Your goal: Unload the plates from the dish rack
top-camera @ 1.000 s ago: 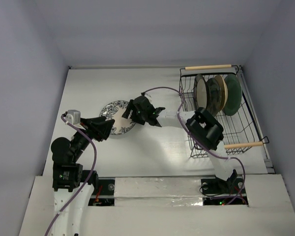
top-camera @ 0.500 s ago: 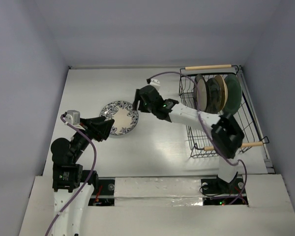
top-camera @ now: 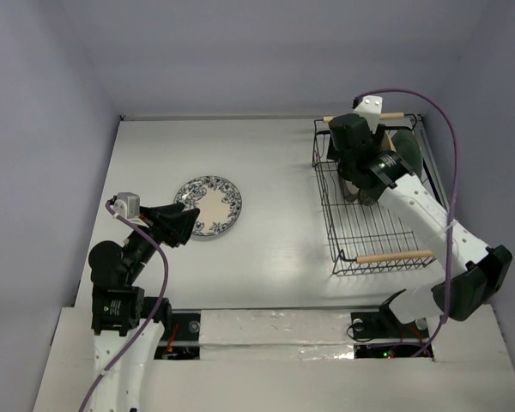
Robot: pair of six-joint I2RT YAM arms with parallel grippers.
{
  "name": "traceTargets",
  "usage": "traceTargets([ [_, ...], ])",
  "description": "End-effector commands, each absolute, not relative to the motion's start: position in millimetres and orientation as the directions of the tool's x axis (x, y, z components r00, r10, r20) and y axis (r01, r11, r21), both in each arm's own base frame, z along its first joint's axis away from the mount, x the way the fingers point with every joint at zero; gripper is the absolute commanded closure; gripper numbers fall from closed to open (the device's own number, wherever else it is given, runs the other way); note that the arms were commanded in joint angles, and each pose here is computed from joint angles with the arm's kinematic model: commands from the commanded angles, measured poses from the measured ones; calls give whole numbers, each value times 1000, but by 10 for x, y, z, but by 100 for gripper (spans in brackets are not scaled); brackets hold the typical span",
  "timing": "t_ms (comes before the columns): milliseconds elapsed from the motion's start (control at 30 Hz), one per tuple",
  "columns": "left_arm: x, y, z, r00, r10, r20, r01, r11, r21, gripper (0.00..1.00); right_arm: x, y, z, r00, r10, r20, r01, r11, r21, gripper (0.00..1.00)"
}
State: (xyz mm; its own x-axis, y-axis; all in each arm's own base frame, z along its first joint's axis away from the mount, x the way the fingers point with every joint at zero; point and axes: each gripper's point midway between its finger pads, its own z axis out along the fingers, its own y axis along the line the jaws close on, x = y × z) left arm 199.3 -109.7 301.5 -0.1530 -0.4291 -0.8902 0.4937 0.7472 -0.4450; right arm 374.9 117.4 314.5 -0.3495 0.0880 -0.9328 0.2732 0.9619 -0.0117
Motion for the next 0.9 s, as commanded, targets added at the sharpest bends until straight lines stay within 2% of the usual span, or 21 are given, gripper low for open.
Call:
traceTargets([
  [0, 1972, -1105, 3117, -110, -422, -900, 523, 745, -413, 50, 3603, 702, 2825, -501, -64, -863, 315, 915, -251, 26],
  [167, 1972, -1110, 3117, -111, -421, -900, 525, 744, -413, 50, 3765, 458, 2543, -577, -82, -813, 342, 879, -331, 29],
  [500, 1971, -1107, 3120, -108, -420, -901, 525, 745, -411, 50, 4102, 466, 2314, -648, -143, -748, 332, 831, -446, 56],
  [667, 1963, -1105, 3125, -106, -422, -900, 525, 745, -411, 50, 4161, 435, 2209, -676, -168, -717, 316, 814, -488, 59],
  [767, 1959, -1104, 3134, -102, -421, -901, 526, 746, -408, 50, 4182, 433, 2108, -689, -175, -703, 313, 804, -506, 69],
  [867, 1959, -1106, 3127, -103, -419, -902, 527, 746, -407, 50, 4181, 402, 2153, -678, -169, -715, 338, 792, -508, 86],
])
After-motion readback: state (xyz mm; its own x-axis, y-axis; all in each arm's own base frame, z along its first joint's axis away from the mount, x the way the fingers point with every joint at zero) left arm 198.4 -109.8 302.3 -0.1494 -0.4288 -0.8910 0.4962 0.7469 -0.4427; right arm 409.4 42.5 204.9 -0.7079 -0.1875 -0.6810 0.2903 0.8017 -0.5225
